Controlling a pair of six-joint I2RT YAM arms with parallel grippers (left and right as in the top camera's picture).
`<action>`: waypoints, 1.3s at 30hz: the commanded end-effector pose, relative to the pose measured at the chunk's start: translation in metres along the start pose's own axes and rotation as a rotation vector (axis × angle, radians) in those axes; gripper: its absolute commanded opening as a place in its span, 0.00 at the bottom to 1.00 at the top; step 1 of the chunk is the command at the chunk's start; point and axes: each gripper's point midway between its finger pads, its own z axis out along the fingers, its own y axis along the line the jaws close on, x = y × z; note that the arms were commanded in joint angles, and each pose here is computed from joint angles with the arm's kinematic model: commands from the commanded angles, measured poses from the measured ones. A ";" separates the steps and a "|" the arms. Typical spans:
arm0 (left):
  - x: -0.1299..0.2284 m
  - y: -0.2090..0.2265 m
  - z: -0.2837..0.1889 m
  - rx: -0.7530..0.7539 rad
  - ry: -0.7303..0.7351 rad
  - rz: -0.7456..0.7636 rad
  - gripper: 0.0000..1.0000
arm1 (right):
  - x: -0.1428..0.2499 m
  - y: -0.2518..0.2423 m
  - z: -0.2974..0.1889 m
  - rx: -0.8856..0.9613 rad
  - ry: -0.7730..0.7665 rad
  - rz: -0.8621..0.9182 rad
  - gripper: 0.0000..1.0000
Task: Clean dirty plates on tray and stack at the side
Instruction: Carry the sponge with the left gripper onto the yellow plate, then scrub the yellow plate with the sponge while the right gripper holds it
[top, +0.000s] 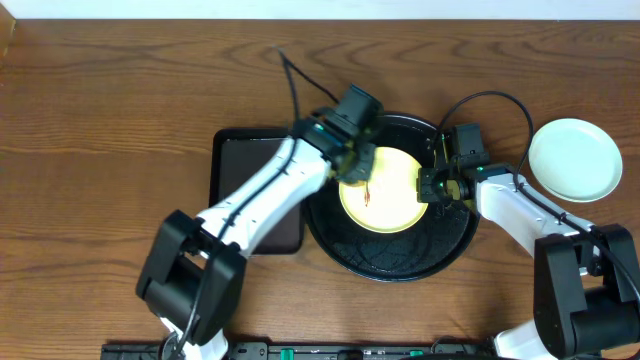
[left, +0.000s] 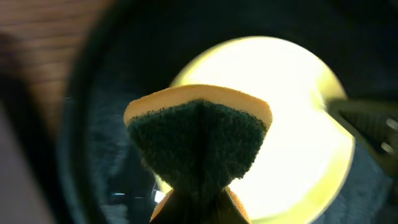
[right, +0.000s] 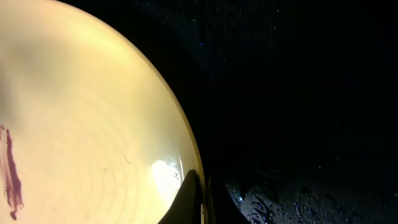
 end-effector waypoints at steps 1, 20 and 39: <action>0.023 -0.014 0.023 -0.009 0.070 0.052 0.07 | 0.010 -0.004 0.008 0.027 0.035 -0.003 0.01; 0.043 -0.014 0.066 -0.082 0.126 0.076 0.30 | 0.011 -0.004 0.008 0.027 0.037 -0.003 0.01; 0.050 0.006 0.080 -0.159 0.091 0.065 0.08 | 0.011 -0.005 0.008 0.028 0.038 -0.002 0.01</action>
